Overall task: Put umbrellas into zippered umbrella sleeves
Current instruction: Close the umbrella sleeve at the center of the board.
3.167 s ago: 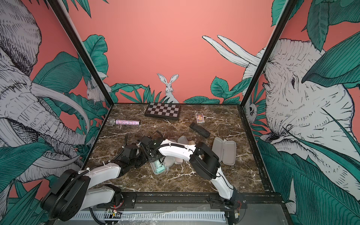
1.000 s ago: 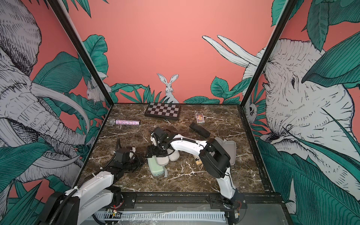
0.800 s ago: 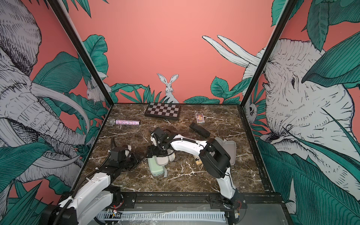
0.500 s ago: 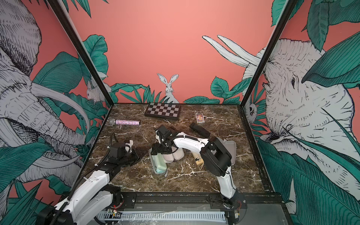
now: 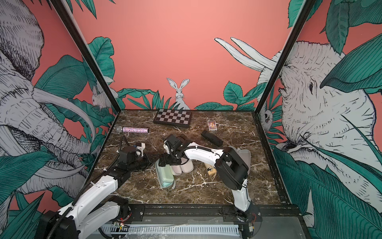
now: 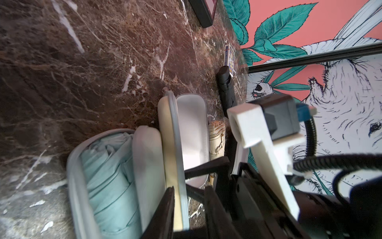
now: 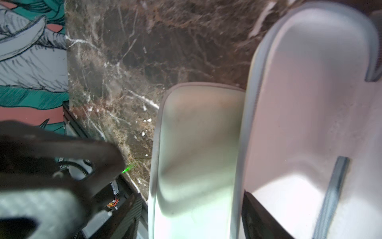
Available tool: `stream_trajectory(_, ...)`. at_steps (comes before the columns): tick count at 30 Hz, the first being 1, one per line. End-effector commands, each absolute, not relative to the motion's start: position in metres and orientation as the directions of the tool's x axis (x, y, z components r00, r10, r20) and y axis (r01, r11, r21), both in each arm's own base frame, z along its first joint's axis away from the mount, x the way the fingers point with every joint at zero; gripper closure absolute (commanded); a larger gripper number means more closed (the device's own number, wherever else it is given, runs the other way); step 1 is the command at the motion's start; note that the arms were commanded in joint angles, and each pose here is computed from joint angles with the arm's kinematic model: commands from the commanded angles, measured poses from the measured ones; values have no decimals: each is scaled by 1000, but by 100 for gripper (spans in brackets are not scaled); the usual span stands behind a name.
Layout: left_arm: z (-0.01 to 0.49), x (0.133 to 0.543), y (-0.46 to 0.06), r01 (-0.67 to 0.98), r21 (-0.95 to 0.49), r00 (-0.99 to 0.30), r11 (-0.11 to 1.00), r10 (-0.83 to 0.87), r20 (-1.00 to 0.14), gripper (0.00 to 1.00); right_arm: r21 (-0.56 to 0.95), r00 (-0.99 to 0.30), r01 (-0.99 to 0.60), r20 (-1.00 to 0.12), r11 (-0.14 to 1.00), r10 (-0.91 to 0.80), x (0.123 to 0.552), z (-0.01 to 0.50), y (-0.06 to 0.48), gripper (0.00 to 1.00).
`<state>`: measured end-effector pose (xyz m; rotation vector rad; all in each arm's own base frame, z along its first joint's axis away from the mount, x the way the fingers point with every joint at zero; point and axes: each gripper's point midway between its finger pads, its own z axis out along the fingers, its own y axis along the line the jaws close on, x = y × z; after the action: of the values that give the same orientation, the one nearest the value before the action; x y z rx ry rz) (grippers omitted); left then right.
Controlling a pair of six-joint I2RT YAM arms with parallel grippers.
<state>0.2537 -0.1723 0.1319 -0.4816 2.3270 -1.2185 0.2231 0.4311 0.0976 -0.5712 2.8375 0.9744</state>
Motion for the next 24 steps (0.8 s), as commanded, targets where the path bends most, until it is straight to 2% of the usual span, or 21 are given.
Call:
stream_trajectory(1,148,264,-184,-54,-858,-825,511,-508,-250,73,588,-934,-352,-174,729,-311,213,97,432,25)
stream_trajectory(7,116,260,-191,-89,-849,-843,520,-493,-214,76,572,-939,-342,-172,746,-299,218,85,427,24)
stream_trajectory(11,80,248,-185,-125,-804,-866,582,-459,-198,78,558,-938,-344,-177,755,-297,221,86,421,24)
stream_trajectory(14,50,232,-179,-168,-771,-883,615,-441,-159,79,546,-943,-332,-174,769,-283,229,84,409,24)
stream_trajectory(18,38,216,-168,-198,-739,-884,644,-442,-148,80,500,-946,-323,-196,804,-258,252,88,377,23)
stream_trajectory(21,42,214,-156,-195,-713,-866,674,-460,-198,79,335,-926,-358,-246,872,-286,274,88,336,23)
stream_trajectory(24,43,215,-154,-195,-707,-860,680,-466,-211,78,46,-883,-419,-252,907,-395,292,89,291,23)
